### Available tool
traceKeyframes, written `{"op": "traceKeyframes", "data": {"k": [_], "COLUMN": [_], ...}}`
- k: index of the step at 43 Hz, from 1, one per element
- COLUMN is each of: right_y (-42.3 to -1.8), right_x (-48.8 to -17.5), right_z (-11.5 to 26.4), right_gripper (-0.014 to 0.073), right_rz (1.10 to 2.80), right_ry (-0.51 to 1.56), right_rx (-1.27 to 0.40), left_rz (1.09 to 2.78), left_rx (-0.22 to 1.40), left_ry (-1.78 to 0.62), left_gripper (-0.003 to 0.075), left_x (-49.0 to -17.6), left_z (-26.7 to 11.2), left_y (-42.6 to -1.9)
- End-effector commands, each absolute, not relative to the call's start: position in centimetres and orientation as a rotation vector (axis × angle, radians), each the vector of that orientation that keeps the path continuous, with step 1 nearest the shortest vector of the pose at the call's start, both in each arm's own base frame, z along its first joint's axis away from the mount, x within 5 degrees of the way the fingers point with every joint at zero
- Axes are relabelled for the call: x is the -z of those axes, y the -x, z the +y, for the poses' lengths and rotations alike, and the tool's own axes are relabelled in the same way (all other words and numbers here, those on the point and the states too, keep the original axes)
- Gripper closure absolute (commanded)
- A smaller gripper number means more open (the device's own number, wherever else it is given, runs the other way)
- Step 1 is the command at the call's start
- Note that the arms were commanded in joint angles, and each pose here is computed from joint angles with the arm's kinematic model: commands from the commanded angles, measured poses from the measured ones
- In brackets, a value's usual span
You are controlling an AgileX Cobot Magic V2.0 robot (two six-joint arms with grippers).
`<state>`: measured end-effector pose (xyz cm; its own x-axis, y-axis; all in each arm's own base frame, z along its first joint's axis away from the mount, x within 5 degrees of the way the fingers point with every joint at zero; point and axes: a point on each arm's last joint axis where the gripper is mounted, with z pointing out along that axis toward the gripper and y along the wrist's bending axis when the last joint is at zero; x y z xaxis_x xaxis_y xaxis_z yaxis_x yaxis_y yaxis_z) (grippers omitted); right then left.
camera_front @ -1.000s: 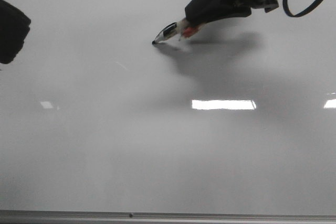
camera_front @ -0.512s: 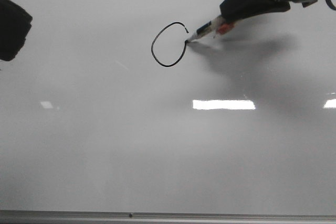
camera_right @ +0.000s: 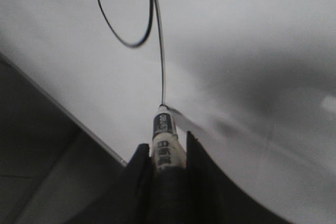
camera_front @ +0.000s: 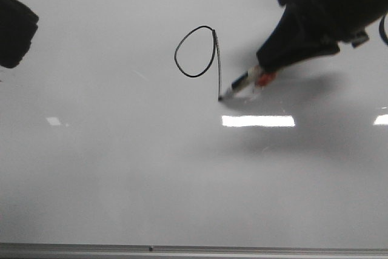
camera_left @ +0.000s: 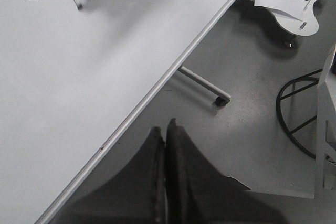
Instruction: Write number 9 on whiteboard
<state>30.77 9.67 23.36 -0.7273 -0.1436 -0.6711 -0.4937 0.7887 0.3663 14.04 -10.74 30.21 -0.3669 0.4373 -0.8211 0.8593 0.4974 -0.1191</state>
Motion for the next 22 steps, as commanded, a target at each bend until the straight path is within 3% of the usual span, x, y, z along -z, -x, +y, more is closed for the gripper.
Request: {"op": "traceKeyframes", "data": {"k": [1,6,10,12,16,19,22], "right_y": [-31.2,-30.4,-29.3,-28.6,-26.8,-25.6,-24.7], "right_x": [-22.9,-22.5,-24.1,-25.2,-28.0,-29.6,-30.9], "right_z": [9.7,10.2,10.7,11.1,12.1,12.8,13.6], "right_gripper": [0.0655,0.0655,0.0655,0.0655,0.0655,0.0655,0.0655], "right_rz": [2.316,2.340,2.309,2.280,2.190,2.140,2.101], "right_ry": [0.420,0.455,0.531,0.597,0.792,0.949,1.075], "right_rx": [-0.604,-0.657,-0.744,-0.793,-0.899,-0.962,-0.987], "left_rz": [1.941,1.941,1.943,1.945,1.937,1.928,1.925], "left_rx": [0.748,0.748,0.755,0.763,0.756,0.738,0.738], "left_ry": [-0.989,-0.989,-0.996,-1.016,-1.036,-1.050,-1.097], "left_gripper": [0.0739,0.0738,0.0727,0.0685,0.0509,0.0286,0.0129], "left_x": [-31.6,-31.6,-31.6,-31.6,-31.8,-32.2,-32.7], "left_z": [-10.9,-10.9,-10.9,-10.9,-11.0,-11.1,-11.5], "left_y": [-14.1,-14.1,-14.1,-13.9,-13.9,-14.3,-14.8]}}
